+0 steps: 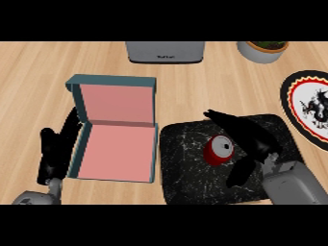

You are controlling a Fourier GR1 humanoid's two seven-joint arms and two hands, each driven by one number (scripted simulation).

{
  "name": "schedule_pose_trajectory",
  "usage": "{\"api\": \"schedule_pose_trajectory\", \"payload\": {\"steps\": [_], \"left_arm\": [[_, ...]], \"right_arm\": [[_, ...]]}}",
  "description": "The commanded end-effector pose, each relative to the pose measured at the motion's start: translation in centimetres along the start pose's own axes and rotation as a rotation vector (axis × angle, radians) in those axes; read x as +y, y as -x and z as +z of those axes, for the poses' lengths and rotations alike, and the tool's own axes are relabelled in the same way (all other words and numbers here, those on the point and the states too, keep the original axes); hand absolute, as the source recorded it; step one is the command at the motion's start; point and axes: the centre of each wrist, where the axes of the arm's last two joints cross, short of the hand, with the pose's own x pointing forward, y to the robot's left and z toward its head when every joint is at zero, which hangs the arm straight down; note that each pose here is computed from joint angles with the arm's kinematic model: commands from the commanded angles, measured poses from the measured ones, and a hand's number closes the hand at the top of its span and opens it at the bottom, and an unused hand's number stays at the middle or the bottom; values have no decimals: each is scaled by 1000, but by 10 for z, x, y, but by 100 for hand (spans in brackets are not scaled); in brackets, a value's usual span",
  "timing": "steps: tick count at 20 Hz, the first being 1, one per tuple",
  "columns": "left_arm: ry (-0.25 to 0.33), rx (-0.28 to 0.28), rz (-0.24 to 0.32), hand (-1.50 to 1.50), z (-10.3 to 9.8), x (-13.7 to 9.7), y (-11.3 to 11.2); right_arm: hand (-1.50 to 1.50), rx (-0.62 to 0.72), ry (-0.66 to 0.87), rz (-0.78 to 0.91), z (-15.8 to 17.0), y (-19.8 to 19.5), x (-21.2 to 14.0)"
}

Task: Pick the can from the tray and place it in the plate

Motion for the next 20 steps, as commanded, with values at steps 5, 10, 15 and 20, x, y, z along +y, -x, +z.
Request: {"api": "schedule_pose_trajectory", "payload": {"steps": [5,10,15,20], "left_arm": [[4,1,-4,0,3,-2,-17],[-2,-2,9,0,-5,15,-3],[2,5,-4,0,-4,7,13],[5,-2,11,0,6,4,16]], "right_arm": [[-150,-7,-7,0,-7,16,26],[150,-67,21,89,-5,-14,7],[150,-64,70,102,-17,7,12],[150,20,165,114,-15,71,-8]]}}
